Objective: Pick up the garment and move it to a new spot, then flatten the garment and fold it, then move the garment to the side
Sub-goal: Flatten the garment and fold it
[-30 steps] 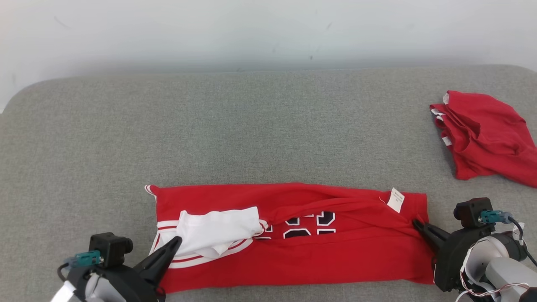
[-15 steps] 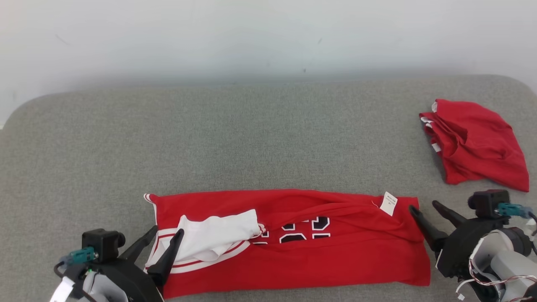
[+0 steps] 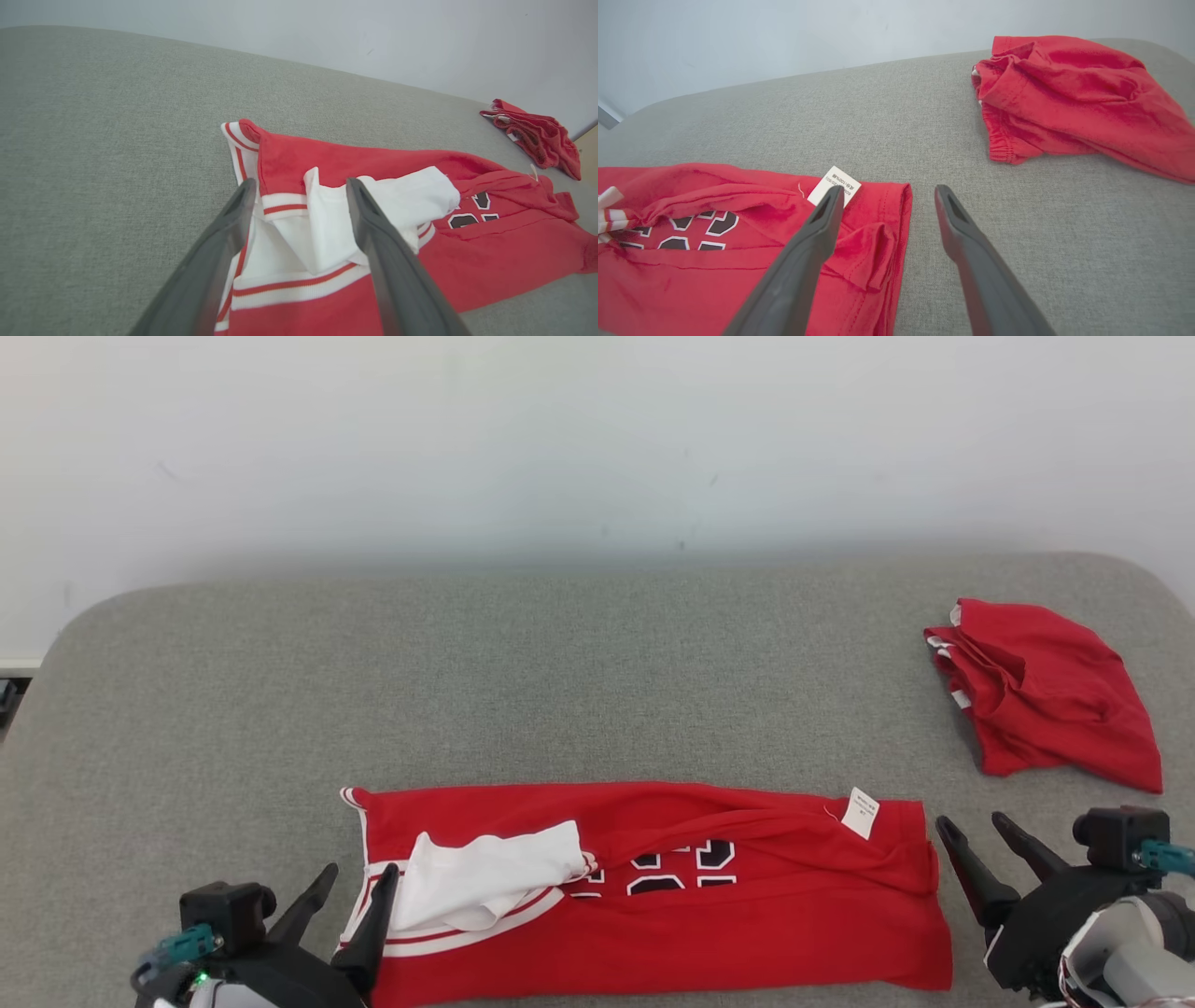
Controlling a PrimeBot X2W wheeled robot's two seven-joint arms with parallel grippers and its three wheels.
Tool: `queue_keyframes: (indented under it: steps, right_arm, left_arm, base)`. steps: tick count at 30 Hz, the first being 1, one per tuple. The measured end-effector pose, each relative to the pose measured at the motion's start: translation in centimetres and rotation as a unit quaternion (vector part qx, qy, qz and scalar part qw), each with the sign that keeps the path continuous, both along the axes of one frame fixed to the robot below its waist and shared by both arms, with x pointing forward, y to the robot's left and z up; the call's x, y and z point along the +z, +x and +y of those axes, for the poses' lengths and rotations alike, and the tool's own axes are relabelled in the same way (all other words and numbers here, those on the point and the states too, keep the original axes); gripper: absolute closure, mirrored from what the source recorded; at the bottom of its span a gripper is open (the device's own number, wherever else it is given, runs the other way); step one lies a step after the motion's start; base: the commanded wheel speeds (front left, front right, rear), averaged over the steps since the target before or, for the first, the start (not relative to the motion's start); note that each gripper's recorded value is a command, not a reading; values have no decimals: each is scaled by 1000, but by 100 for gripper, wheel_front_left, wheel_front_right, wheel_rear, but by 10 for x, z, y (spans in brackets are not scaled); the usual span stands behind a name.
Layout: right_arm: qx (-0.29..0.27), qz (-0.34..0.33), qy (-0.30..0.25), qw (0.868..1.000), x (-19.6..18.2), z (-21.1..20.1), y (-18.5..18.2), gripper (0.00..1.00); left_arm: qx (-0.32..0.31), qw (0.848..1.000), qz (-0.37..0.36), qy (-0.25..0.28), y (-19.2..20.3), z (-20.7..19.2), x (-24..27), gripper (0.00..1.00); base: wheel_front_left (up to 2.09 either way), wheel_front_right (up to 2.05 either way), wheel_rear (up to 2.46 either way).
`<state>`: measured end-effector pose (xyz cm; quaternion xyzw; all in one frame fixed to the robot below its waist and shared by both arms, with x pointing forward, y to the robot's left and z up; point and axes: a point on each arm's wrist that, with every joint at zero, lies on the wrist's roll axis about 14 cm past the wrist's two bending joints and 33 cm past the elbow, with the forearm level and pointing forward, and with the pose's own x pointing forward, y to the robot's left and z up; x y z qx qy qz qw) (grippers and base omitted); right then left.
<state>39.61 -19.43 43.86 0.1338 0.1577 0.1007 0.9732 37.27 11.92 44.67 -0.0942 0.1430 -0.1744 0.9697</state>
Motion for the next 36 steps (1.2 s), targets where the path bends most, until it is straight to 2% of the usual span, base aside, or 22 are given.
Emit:
queue_keyframes:
  steps: [7, 16, 20, 26, 36]
  right_arm:
    - [-21, 7, -4, 1000, -7, -3, -11, 0]
    - [-42, 6, 0, 999, -8, -3, -19, 0]
    - [-59, 11, -4, 998, -13, -8, -23, 0]
    - [-57, 9, -7, 998, -12, -3, -21, 0]
    - [-52, 18, -15, 998, -16, 5, -14, 0]
  left_arm:
    - [8, 1000, -27, 8, -8, 2, 11, 0]
    - [34, 998, -50, -9, -18, 11, 23, 0]
    - [71, 995, -62, -4, -21, 25, 21, 0]
    - [101, 991, -87, 7, -22, 37, 29, 0]
    - [118, 985, -128, 11, -22, 34, 47, 0]
  base:
    - [0, 0, 0]
    - [0, 0, 0]
    - [0, 0, 0]
    - [0, 0, 0]
    - [0, 0, 0]
